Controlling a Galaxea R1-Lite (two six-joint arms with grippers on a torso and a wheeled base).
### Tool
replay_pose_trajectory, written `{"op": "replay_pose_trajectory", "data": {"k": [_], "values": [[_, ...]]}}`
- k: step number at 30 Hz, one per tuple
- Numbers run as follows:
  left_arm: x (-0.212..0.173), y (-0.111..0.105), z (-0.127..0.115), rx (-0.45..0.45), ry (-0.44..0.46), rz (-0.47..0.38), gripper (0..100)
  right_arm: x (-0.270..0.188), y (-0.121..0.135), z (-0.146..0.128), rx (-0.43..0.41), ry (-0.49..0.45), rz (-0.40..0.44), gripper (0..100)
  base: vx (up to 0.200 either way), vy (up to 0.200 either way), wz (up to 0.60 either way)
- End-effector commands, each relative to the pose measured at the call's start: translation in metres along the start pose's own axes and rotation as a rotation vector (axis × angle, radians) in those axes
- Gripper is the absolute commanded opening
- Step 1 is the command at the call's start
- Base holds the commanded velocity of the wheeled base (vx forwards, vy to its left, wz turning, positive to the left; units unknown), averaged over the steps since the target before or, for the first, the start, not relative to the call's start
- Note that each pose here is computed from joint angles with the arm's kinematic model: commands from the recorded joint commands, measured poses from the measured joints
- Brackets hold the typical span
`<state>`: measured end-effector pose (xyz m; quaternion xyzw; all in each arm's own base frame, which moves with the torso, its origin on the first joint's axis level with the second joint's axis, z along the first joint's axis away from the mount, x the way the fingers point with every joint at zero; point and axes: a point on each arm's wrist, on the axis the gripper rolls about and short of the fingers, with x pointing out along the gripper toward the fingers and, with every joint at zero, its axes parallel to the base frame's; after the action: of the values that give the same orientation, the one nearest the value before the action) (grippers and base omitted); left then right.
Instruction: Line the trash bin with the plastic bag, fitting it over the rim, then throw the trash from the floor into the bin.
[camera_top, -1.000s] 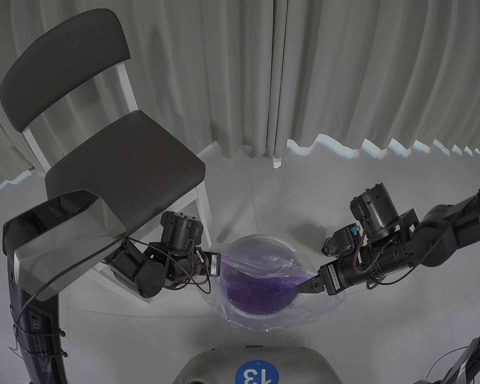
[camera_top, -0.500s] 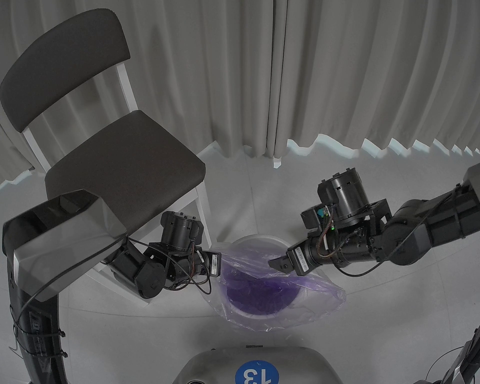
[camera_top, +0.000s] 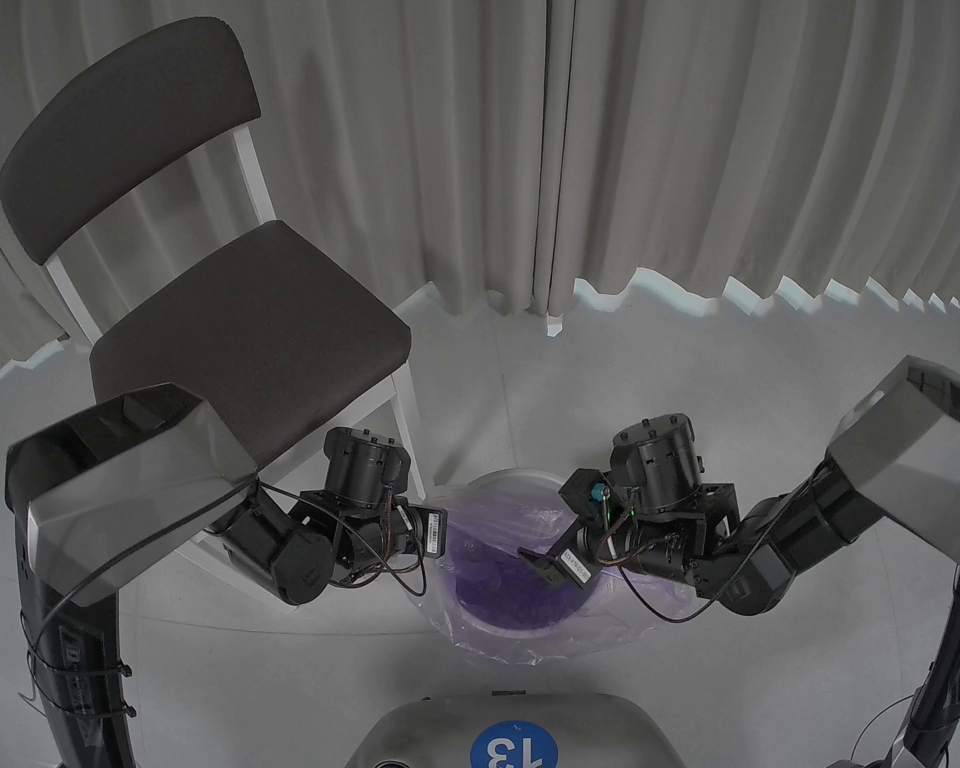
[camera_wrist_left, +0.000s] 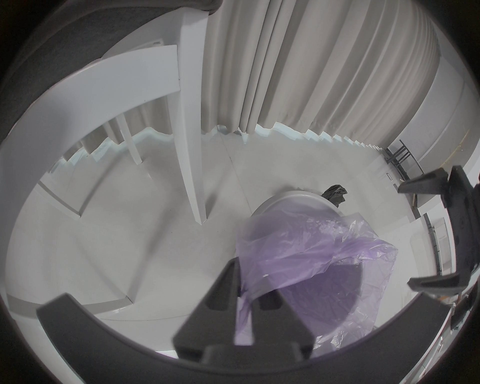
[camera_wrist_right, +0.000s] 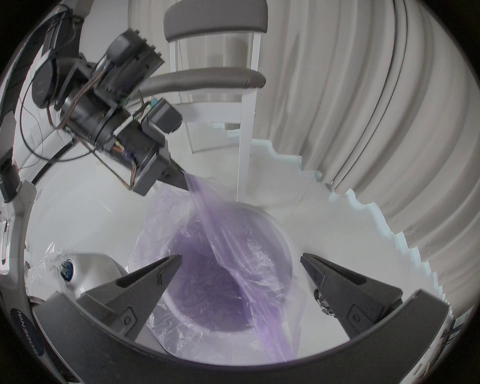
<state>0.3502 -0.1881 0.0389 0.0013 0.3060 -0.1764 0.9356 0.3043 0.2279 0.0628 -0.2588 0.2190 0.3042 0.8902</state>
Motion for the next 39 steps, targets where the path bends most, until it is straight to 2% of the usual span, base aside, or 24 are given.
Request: {"op": "replay_pose_trajectory", "data": {"k": [1, 6, 7, 11, 14, 17, 20, 26, 32, 35, 39], "values": [[0.003, 0.001, -0.003, -0.001, 0.008, 0.000, 100, 0.009, 0.005, -0.012, -0.006, 0.043, 0.014, 100, 0.000, 0.000, 0.00], [0.003, 0.004, -0.004, -0.006, 0.013, 0.009, 100, 0.012, 0.007, -0.015, -0.022, 0.054, 0.015, 100, 0.000, 0.000, 0.00], [0.001, 0.006, -0.005, -0.007, 0.018, 0.016, 100, 0.013, 0.007, -0.015, -0.063, 0.052, 0.012, 100, 0.000, 0.000, 0.00], [-0.004, 0.008, -0.011, 0.010, 0.038, 0.031, 100, 0.013, 0.007, -0.015, -0.100, 0.059, -0.013, 100, 0.000, 0.000, 0.00], [-0.001, 0.011, -0.015, 0.038, 0.049, 0.071, 100, 0.012, 0.007, -0.015, -0.104, 0.060, -0.017, 100, 0.000, 0.000, 0.00], [0.010, 0.022, -0.023, 0.087, 0.056, 0.151, 100, 0.011, 0.007, -0.016, -0.105, 0.062, -0.016, 100, 0.000, 0.000, 0.00], [0.017, 0.027, -0.027, 0.093, 0.022, 0.165, 100, 0.010, 0.007, -0.016, -0.105, 0.064, -0.017, 100, 0.000, 0.000, 0.00], [0.015, 0.028, -0.029, 0.084, 0.017, 0.150, 100, 0.011, 0.008, -0.016, -0.107, 0.066, -0.014, 100, 0.000, 0.000, 0.00], [-0.007, 0.039, -0.015, 0.057, -0.008, 0.102, 100, 0.011, 0.010, -0.016, -0.111, 0.065, -0.009, 100, 0.000, 0.000, 0.00], [-0.032, 0.052, -0.006, 0.007, -0.016, 0.025, 100, 0.010, 0.010, -0.015, -0.110, 0.062, -0.010, 100, 0.000, 0.000, 0.00], [-0.047, 0.061, -0.002, -0.050, 0.004, 0.006, 100, 0.010, 0.010, -0.015, -0.109, 0.064, -0.012, 100, 0.000, 0.000, 0.00]]}}
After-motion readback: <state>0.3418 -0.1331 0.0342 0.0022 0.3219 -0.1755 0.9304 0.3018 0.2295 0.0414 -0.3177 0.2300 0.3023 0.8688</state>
